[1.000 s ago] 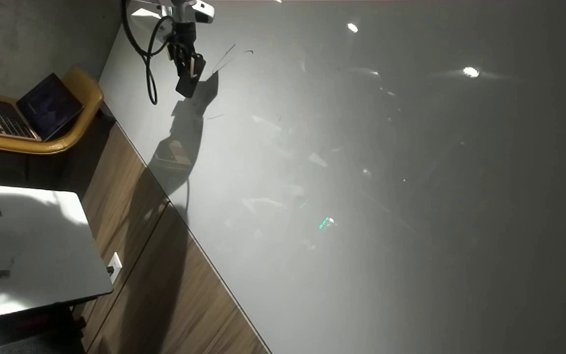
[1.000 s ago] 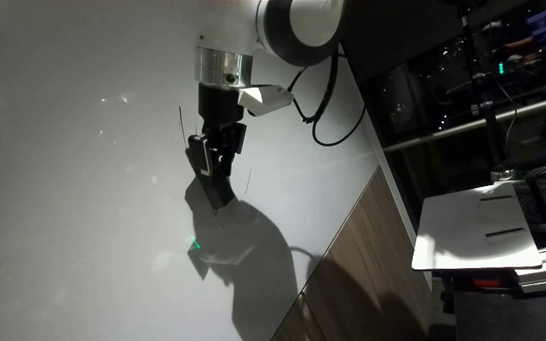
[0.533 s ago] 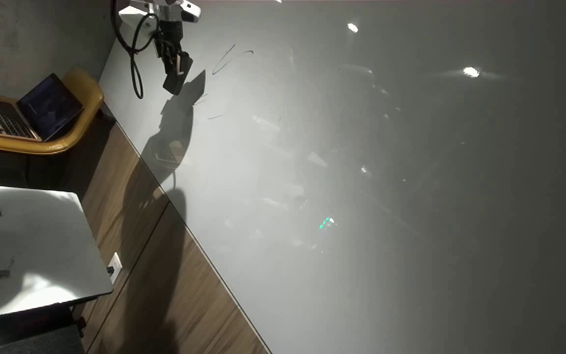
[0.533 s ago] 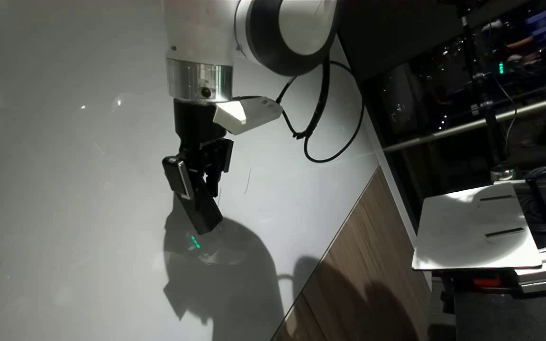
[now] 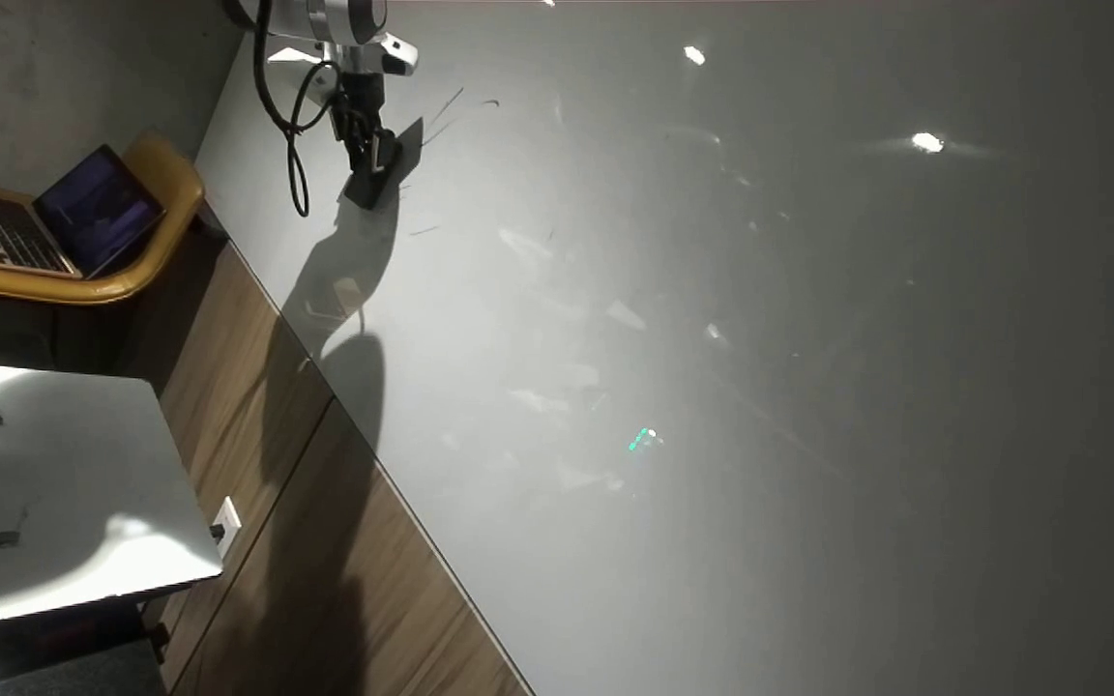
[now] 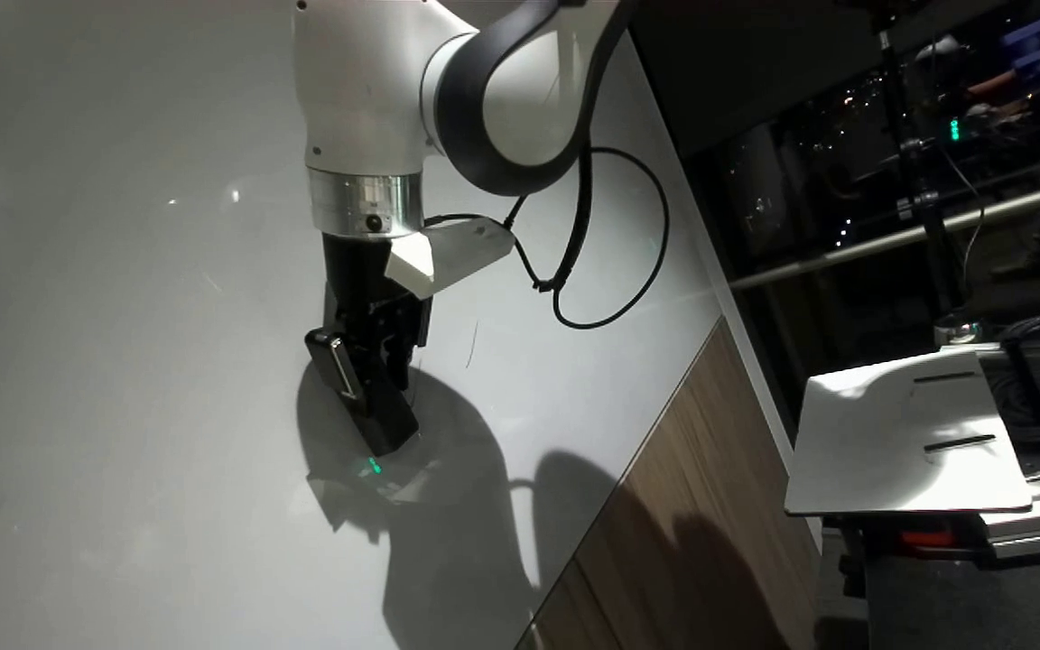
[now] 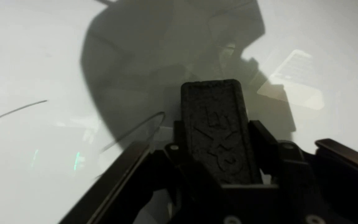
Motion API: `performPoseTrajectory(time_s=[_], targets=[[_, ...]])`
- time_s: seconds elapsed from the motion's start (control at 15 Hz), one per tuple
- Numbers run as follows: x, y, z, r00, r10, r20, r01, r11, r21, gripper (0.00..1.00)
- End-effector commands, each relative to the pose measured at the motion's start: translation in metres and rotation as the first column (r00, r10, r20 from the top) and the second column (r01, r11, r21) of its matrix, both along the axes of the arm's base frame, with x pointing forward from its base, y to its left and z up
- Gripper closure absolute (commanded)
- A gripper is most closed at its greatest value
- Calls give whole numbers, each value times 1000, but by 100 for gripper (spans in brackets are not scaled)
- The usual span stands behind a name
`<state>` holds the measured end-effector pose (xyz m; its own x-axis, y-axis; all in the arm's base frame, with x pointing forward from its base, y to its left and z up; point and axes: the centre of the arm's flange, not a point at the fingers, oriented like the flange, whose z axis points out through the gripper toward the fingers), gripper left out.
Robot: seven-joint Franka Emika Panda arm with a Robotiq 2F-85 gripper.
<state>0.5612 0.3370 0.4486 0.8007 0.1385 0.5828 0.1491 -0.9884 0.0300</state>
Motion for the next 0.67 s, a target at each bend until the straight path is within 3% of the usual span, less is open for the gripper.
performPoseTrajectory(time_s=[0.0, 0.13, 0.6], targets=[[34, -36, -6, 998, -35, 44, 38, 997, -69, 72], [46, -72, -8, 997, -64, 43, 67, 994, -91, 72], [38, -152, -17, 984, -171, 45, 176, 972, -154, 72]])
